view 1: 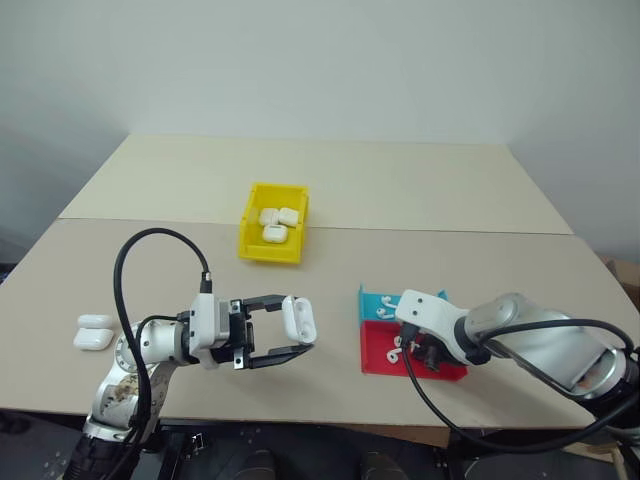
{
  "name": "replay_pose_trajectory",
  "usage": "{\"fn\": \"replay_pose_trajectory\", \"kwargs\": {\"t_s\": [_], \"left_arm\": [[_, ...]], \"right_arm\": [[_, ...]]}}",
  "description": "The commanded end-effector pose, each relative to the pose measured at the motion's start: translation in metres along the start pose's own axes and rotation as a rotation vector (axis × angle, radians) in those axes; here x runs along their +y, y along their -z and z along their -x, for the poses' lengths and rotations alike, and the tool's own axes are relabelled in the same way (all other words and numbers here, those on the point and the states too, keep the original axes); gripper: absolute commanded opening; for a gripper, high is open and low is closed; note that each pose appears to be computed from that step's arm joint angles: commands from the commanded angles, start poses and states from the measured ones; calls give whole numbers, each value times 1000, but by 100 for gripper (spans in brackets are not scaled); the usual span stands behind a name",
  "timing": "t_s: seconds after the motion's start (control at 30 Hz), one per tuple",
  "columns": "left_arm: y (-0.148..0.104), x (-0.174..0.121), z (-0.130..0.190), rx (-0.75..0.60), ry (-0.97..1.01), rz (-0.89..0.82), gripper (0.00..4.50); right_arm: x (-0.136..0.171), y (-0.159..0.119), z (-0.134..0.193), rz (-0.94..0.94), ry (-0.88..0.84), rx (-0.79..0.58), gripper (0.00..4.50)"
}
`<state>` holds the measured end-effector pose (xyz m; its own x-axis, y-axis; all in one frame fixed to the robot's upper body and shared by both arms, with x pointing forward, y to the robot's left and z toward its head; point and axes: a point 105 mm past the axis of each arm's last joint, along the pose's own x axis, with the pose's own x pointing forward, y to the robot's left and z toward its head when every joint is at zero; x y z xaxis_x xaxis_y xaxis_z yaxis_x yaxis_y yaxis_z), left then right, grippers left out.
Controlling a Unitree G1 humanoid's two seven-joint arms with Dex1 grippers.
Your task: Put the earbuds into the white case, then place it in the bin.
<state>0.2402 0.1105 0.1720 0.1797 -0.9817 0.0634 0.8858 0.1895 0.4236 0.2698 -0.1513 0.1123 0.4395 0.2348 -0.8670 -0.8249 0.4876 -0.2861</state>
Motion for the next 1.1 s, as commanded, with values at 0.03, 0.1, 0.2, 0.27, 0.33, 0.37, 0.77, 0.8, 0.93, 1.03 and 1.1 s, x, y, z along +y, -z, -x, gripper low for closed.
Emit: {"fn": "replay_pose_trajectory", "kwargs": {"t_s": [0.03,0.1,0.2,0.27,0.33,0.37,0.77,0.8,0.93,1.03,1.1], "left_arm": [[-9,-2,-3,-10,16,-23,274],[-8,-1,-3,-10,13,-27,274],[-7,-1,-3,-3,13,-29,274],[-7,-2,-3,-3,12,-27,274],[-6,-2,-3,-3,10,-29,274],[-6,-2,-3,1,9,-28,274],[-9,-2,-3,-3,15,-25,274],[-11,-1,-4,-10,15,-26,274],[-29,-1,-11,-66,36,-31,274],[-45,3,-20,-121,49,-24,274],[-53,4,-26,-149,61,-19,274]], "right_arm": [[2,-2,2,18,5,-14,174],[2,-2,2,19,6,-13,174],[2,-2,2,25,6,-15,174],[2,-1,0,29,12,-12,174],[2,-1,0,36,11,-10,174],[2,-1,0,37,10,-10,174],[4,-1,5,59,13,-28,65],[4,-2,10,64,17,-36,65],[1,-14,44,96,15,-134,65],[-11,-31,81,122,55,-274,65],[-21,-45,106,165,119,-417,65]]}}
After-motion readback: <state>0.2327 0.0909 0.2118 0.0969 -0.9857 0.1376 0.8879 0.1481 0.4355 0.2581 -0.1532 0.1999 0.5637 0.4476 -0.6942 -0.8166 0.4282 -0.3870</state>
